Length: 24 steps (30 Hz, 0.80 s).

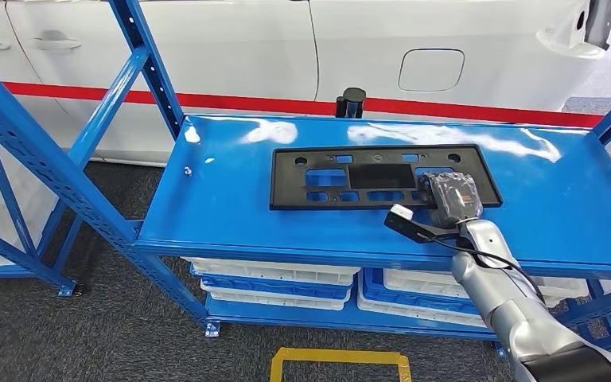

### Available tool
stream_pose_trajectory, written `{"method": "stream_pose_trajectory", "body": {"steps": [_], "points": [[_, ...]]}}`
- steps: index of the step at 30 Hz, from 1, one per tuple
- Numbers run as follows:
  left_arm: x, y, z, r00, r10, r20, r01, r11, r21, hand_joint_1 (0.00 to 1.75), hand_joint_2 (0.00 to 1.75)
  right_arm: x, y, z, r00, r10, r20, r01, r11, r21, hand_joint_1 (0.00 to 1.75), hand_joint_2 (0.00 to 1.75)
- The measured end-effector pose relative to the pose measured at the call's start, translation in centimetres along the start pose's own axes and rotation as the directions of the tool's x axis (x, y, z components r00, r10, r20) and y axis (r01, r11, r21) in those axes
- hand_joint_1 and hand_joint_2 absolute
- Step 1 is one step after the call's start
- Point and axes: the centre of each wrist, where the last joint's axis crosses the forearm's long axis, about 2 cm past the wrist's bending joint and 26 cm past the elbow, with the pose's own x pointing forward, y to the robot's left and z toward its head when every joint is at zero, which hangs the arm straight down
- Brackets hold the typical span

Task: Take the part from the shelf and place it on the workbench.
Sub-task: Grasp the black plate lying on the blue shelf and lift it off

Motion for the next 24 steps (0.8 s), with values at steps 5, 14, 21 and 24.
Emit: {"method": "stream_pose_trajectory", "body": {"steps": [5,14,21,24], "points": [[0.00,0.00,0.00,1.000,0.001,0.003,-0.001,1.000,0.002,0.00,1.75,-0.01,-0.03,0.02,1.000,0.006,-0.010,-0.006,1.000,-0.004,1.55,1.75],[-0.04,0.03,0.00,0.999,0.023,0.036,-0.024,1.000,0.013,0.00,1.75,-0.40,-0.09,0.26,0.999,-0.008,-0.032,0.008,1.000,-0.028,1.55,1.75],[-0.04,0.04,0.00,0.999,0.026,0.037,-0.027,1.000,0.014,0.00,1.75,-0.44,-0.09,0.32,0.999,-0.011,-0.035,0.010,0.999,-0.030,1.55,1.75],[-0.04,0.04,0.00,0.999,0.026,0.037,-0.027,1.000,0.014,0.00,1.75,-0.43,-0.07,0.36,0.999,-0.012,-0.035,0.011,0.999,-0.031,1.55,1.75]]}}
